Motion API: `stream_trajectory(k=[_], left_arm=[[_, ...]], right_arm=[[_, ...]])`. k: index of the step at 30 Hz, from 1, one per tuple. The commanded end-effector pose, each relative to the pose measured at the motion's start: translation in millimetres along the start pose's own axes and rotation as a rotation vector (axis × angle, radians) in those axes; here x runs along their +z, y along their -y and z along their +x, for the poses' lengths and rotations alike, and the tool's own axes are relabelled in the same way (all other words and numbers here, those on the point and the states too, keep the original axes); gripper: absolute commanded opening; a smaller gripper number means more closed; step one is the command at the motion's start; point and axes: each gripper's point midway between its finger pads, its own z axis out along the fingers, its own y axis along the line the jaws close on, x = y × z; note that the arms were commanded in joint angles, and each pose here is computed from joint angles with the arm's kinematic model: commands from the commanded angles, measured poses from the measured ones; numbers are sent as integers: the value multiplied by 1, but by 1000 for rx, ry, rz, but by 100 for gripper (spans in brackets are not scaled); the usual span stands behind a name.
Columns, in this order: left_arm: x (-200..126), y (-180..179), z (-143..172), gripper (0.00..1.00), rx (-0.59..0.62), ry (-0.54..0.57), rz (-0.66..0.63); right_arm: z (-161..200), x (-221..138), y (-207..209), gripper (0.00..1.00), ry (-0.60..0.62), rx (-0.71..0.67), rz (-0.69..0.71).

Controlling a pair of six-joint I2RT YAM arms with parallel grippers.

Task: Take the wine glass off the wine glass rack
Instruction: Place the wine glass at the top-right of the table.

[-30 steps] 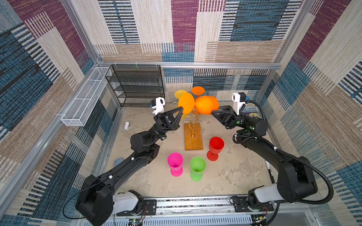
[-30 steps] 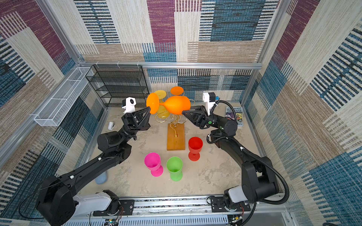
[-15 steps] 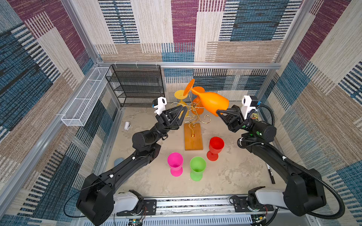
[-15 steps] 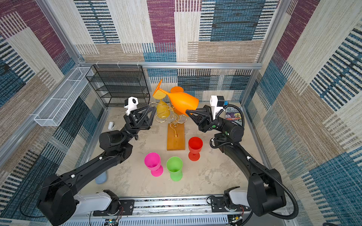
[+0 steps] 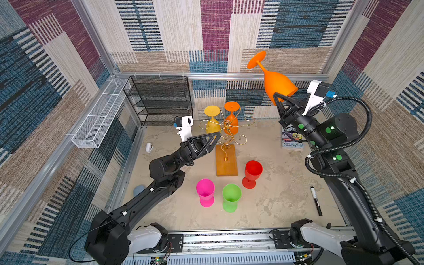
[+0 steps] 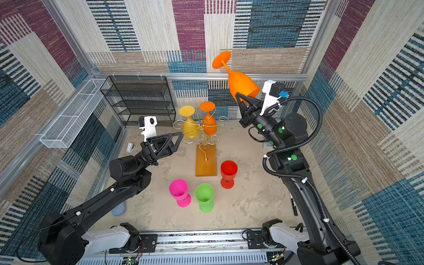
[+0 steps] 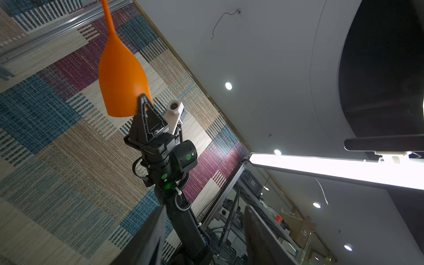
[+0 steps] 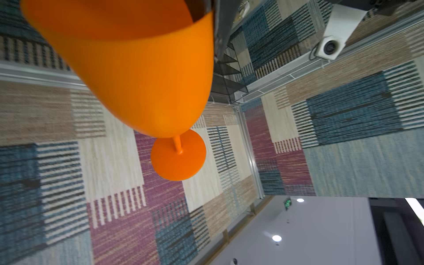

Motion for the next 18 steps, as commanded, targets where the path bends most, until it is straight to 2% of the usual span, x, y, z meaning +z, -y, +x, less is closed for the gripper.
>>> stream_trajectory(k=[1, 5, 9, 11, 14, 18], left_arm=[[2, 9, 13, 57, 117, -85, 10], [-1, -1, 22, 57, 207, -149, -104], [-16, -16, 24, 57, 344, -197, -339], [-25, -14, 23, 57, 412, -200, -412], [-34, -7, 22, 57, 474, -201, -471], [-42, -2, 25, 57, 496, -199, -495]], right_arm=[[59, -26, 58, 0, -245, -12, 331], [81, -54, 78, 0, -331, -11, 468], [114, -76, 96, 0, -474, -9, 579], [137, -83, 103, 0, -561, -3, 606], [175, -91, 112, 0, -696, 15, 623], [209, -97, 115, 0, -818, 36, 607]])
